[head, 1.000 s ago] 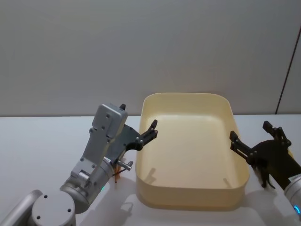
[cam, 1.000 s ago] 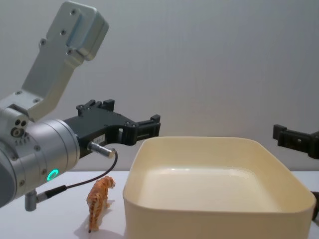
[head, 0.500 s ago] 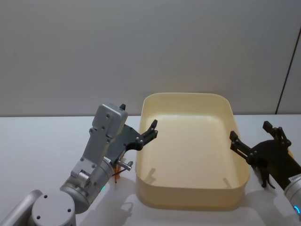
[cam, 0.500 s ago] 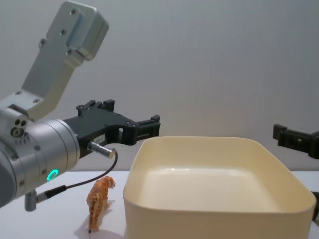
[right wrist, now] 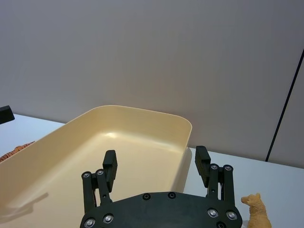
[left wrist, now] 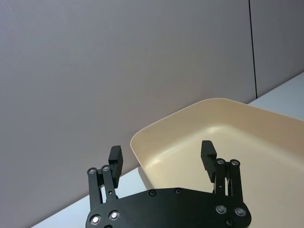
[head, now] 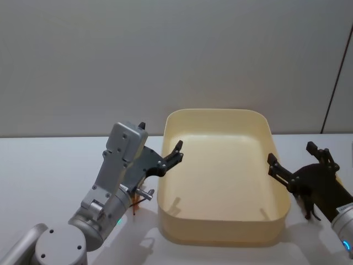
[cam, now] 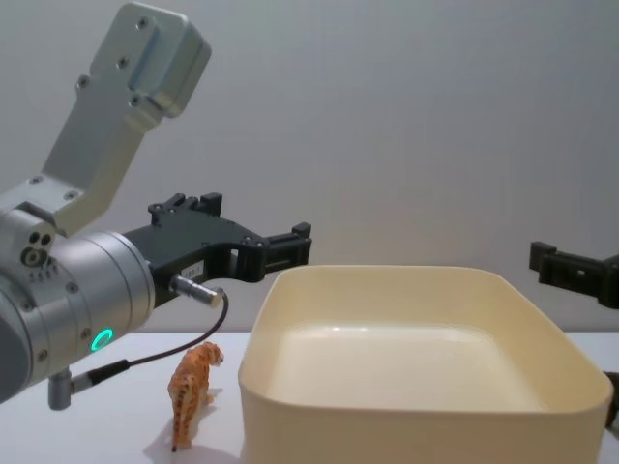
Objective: Pick up the toy alternately with two hands and place it into the central storage box.
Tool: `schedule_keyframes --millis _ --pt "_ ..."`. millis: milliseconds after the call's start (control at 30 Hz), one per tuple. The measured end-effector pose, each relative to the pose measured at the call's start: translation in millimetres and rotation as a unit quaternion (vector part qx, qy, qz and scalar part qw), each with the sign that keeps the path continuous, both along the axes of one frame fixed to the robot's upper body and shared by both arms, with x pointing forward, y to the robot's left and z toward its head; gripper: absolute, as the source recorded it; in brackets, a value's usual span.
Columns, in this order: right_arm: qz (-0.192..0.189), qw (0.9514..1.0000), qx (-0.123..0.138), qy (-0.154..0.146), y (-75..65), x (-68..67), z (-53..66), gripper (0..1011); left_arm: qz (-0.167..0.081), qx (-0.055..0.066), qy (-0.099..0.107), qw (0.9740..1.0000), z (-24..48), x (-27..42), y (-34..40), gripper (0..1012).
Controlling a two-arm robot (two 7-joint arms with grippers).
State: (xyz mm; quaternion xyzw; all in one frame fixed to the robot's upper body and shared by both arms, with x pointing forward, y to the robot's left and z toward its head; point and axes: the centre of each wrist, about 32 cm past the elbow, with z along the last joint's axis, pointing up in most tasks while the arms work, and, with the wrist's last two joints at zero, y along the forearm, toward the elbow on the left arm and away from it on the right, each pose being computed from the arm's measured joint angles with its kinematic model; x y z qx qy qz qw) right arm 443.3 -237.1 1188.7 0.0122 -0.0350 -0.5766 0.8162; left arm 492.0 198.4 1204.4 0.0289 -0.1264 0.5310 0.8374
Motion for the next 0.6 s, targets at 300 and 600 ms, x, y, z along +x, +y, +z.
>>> schedule_keyframes --millis 300,600 --pt "0.0 1.0 0.0 0.0 0.0 0.0 0.0 1001 0.0 0.0 0.0 1.0 0.0 0.0 0.0 1001" --pt "0.0 1.0 0.0 0.0 0.0 0.0 0.0 1001 0.0 0.0 0.0 1.0 0.0 0.0 0.0 1001"
